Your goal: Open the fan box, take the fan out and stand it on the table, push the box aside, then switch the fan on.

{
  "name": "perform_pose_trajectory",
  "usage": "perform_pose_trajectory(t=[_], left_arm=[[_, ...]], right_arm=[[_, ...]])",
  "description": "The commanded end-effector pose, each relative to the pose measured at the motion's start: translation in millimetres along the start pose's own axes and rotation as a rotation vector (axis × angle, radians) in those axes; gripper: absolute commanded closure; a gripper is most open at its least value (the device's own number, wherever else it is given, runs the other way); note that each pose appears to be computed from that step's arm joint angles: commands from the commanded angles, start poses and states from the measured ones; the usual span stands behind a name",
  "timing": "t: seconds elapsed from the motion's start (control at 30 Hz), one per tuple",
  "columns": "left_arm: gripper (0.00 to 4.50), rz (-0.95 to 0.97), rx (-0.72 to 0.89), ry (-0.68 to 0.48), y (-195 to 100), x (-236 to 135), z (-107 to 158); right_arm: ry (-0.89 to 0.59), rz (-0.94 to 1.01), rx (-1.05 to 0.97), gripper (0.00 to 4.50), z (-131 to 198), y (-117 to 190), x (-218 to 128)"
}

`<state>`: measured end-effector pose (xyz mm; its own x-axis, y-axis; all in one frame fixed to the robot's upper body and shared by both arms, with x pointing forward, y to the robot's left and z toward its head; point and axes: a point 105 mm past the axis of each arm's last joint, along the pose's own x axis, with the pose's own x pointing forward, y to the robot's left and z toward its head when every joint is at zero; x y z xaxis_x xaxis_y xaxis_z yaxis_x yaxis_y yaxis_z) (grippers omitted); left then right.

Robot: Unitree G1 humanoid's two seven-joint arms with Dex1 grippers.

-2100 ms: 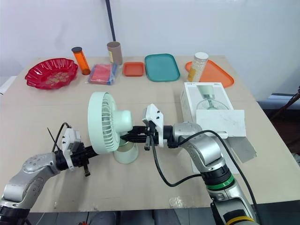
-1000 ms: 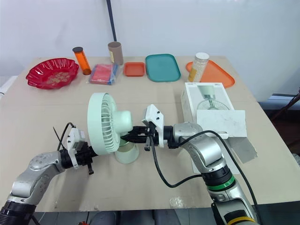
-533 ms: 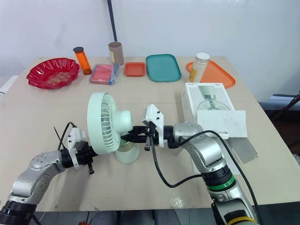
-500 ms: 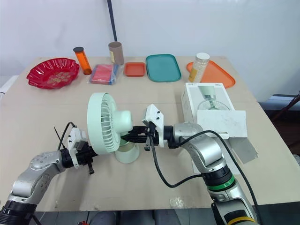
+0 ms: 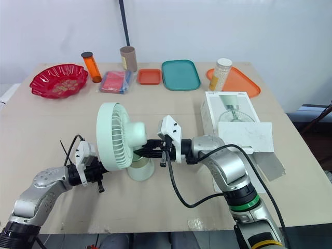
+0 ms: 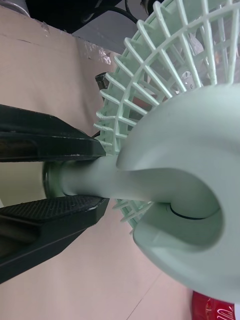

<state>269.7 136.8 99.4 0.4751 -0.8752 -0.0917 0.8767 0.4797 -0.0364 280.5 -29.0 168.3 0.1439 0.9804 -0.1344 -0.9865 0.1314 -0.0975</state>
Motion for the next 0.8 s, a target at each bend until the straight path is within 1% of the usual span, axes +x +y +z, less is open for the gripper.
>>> perform_pose_trajectory(t=[0.03, 0.2, 0.43, 0.6, 0.8], left_arm=[[4.47, -0.001, 0.053, -0.035, 0, -5, 17], [4.47, 0.093, 0.063, -0.039, 14, -34, 27], [4.47, 0.137, 0.062, -0.069, 9, -57, 45], [4.47, 0.170, 0.064, -0.090, 4, -64, 51], [4.47, 0.198, 0.062, -0.113, 3, -62, 54]], right_arm=[[-0.028, 0.026, -0.028, 4.14, 8, 5, 3], [-0.059, 0.036, -0.024, 4.14, 15, 5, -1], [-0.091, 0.040, -0.021, 4.14, 24, 4, -6], [-0.100, 0.029, -0.018, 4.14, 28, 0, -8], [-0.112, 0.009, -0.019, 4.14, 31, -5, -7]])
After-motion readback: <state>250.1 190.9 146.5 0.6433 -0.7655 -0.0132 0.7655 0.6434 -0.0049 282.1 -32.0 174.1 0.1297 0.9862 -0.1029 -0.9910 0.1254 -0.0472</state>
